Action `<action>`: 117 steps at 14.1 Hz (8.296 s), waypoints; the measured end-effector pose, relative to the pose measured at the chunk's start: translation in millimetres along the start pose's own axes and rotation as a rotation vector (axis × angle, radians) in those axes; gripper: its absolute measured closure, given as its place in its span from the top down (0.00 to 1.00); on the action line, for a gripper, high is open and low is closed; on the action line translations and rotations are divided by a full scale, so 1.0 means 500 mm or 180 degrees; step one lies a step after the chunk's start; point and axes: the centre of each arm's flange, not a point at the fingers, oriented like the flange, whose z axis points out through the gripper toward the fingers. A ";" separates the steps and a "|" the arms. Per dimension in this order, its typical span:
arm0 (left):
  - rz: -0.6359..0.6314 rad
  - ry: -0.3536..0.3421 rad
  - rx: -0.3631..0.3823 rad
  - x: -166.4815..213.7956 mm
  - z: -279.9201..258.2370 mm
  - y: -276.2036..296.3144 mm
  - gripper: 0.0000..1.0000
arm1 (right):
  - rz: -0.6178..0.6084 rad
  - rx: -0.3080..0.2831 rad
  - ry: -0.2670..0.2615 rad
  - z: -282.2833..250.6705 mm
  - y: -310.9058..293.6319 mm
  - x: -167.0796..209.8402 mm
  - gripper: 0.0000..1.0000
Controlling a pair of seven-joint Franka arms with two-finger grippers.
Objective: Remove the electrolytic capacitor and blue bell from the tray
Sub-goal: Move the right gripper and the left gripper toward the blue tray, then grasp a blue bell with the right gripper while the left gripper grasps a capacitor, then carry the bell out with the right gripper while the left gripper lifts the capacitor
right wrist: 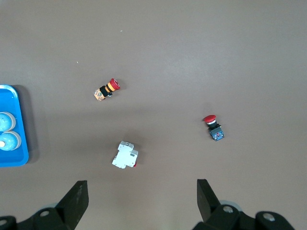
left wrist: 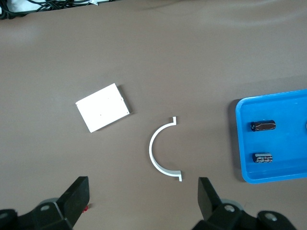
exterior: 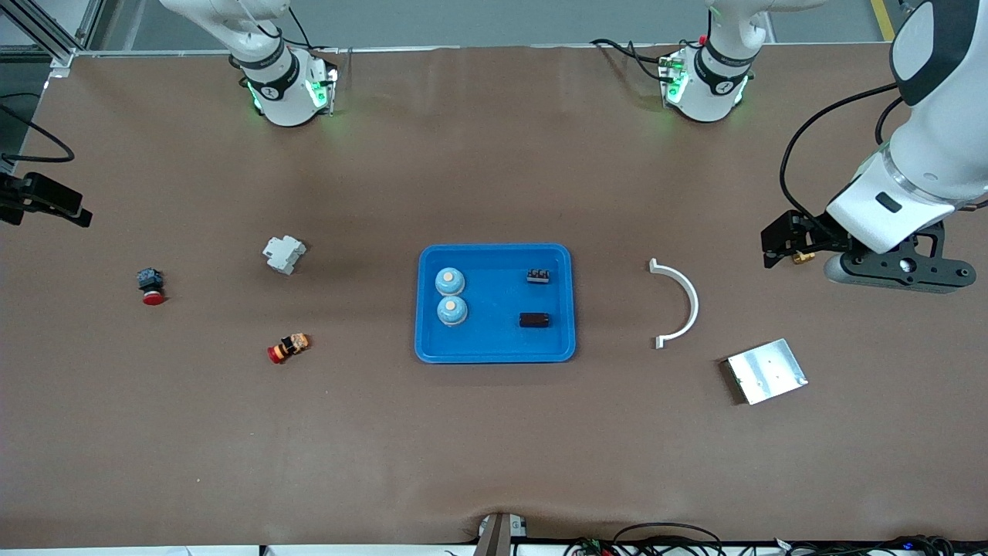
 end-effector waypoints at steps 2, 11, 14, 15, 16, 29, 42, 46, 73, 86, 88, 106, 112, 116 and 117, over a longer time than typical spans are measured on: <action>0.0000 0.0000 0.0000 0.000 0.000 0.000 1.00 | 0.0000 0.0000 0.0000 0.000 0.000 0.000 1.00; -0.0141 -0.0101 0.0009 -0.006 0.025 0.006 1.00 | 0.0000 0.0000 0.0000 0.000 0.000 0.000 1.00; -0.0657 -0.0301 0.0056 -0.021 0.053 0.028 1.00 | 0.0001 0.0000 -0.0001 0.000 0.001 0.000 1.00; -0.0828 -0.0339 0.0074 -0.025 0.058 0.041 1.00 | 0.0002 0.0000 -0.0002 0.000 0.001 0.000 1.00; -0.1043 -0.0376 0.0098 -0.029 0.061 0.054 1.00 | 0.0003 0.0000 -0.0002 0.000 0.001 0.000 1.00; -0.3093 -0.0451 0.0307 -0.063 0.151 0.304 1.00 | 0.0004 0.0000 0.0000 0.000 0.002 0.000 1.00; -0.4026 -0.0555 0.0422 -0.054 0.354 0.444 1.00 | 0.0224 0.0254 -0.0110 0.165 -0.253 0.094 1.00; -0.4120 -0.0550 0.0457 -0.082 0.434 0.482 1.00 | 0.0487 0.0180 -0.0230 0.285 -0.436 0.109 1.00; -0.4978 -0.0360 0.0257 -0.025 0.748 0.615 1.00 | 0.0707 0.0001 -0.0390 0.808 -0.934 -0.065 1.00; -0.5040 -0.0249 0.0154 -0.039 0.846 0.651 1.00 | 0.0537 0.0027 -0.0339 0.884 -0.936 -0.104 1.00; -0.5040 -0.0248 0.0159 -0.040 0.852 0.651 1.00 | 0.0533 0.0027 -0.0340 0.885 -0.936 -0.104 0.94; -0.4197 -0.0063 0.0258 -0.004 0.682 0.639 0.30 | 0.0050 -0.0099 -0.0669 0.627 -0.595 0.061 0.63; -0.3045 -0.0259 0.0440 0.012 0.513 0.553 0.30 | -0.0407 0.0066 -0.0785 0.634 -0.219 0.153 0.63; -0.2466 -0.0343 0.0475 0.006 0.510 0.539 0.30 | -0.0676 0.0074 -0.0855 0.658 -0.002 0.147 0.63; -0.2386 -0.0348 0.0462 0.010 0.510 0.531 0.30 | -0.0728 0.0057 -0.0860 0.673 0.036 0.138 0.63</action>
